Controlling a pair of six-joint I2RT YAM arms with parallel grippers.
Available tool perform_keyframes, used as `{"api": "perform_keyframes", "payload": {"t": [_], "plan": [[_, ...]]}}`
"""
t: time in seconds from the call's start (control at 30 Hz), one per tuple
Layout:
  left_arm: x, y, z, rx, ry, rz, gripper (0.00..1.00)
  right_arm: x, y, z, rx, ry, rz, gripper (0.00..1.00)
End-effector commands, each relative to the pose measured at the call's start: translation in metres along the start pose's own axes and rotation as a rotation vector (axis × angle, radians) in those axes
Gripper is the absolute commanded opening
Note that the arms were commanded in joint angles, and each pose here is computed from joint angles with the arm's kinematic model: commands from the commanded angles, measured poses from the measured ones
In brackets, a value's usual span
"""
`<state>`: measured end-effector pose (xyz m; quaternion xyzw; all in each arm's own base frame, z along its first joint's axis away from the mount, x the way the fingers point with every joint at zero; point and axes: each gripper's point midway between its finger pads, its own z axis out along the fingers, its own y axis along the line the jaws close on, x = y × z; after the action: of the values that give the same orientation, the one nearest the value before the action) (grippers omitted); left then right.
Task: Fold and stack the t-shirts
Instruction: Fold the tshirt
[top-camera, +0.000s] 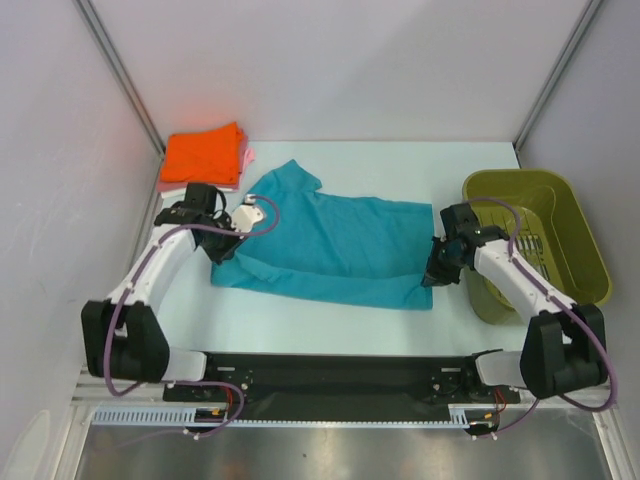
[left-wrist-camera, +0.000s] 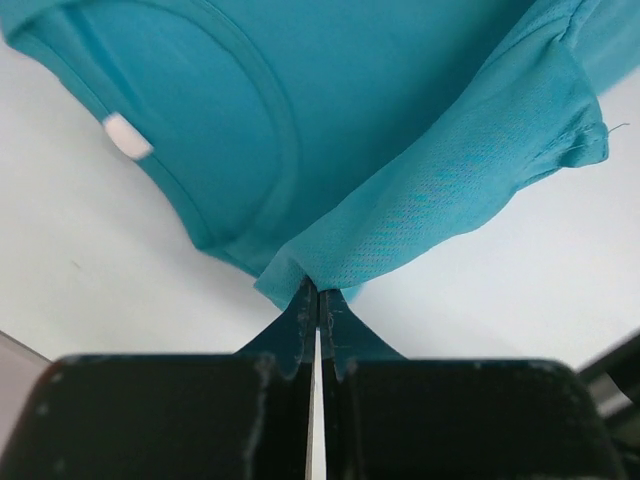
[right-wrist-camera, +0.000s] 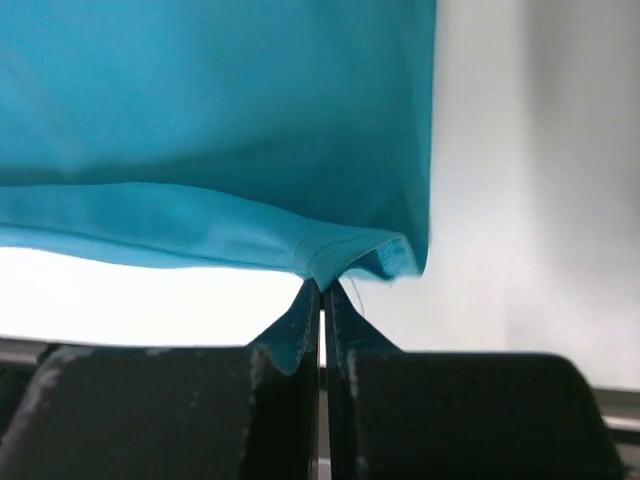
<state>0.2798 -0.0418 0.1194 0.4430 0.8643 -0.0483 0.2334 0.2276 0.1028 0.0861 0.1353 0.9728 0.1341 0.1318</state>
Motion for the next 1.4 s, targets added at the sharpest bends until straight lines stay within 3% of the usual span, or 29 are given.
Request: {"api": "perform_keyframes", "payload": {"t": [0.0,0.13,0.57,0.63,0.67,0.7,0.73,0.77,0.8,0.9,1.07,1.2,1.37], "plan": [[-0.034,0.046,0.009,-0.105,-0.073,-0.012,0.00,-0.060,0.014,0.004,-0.012,-0.186,-0.042,0.00],[-0.047,0.072,0.023,-0.148,-0.075,-0.019,0.00,-0.075,0.007,0.017,0.043,-0.197,-0.064,0.00],[-0.051,0.101,0.059,-0.172,-0.037,-0.065,0.00,-0.091,-0.004,0.039,0.129,-0.203,-0.059,0.00],[-0.052,0.103,0.062,-0.174,-0.034,-0.079,0.10,-0.093,-0.005,0.040,0.138,-0.208,-0.051,0.01],[-0.051,0.104,0.063,-0.173,-0.029,-0.085,0.17,-0.095,-0.005,0.041,0.147,-0.213,-0.049,0.08],[-0.052,0.105,0.065,-0.176,-0.027,-0.106,0.37,-0.098,-0.003,0.039,0.142,-0.222,-0.051,0.21],[-0.052,0.108,0.065,-0.189,-0.026,-0.123,0.45,-0.100,0.000,0.038,0.137,-0.228,-0.054,0.40],[-0.049,0.113,0.065,-0.215,-0.009,-0.142,0.57,-0.100,0.003,0.035,0.143,-0.237,-0.067,0.45],[-0.051,0.120,0.060,-0.247,-0.009,-0.187,0.61,-0.107,0.011,0.027,0.138,-0.262,-0.082,0.50],[-0.048,0.131,0.039,-0.316,-0.001,-0.284,0.67,-0.106,0.016,0.007,0.173,-0.293,-0.112,0.53],[-0.007,0.121,0.007,-0.305,0.022,-0.449,0.68,-0.068,0.000,-0.013,0.211,-0.253,-0.060,0.52],[0.041,0.085,0.026,-0.214,0.104,-0.517,0.68,-0.030,-0.016,-0.007,0.204,-0.209,-0.002,0.53],[0.053,0.064,0.048,-0.130,0.124,-0.560,0.73,-0.014,-0.019,0.016,0.186,-0.154,0.029,0.61]]}}
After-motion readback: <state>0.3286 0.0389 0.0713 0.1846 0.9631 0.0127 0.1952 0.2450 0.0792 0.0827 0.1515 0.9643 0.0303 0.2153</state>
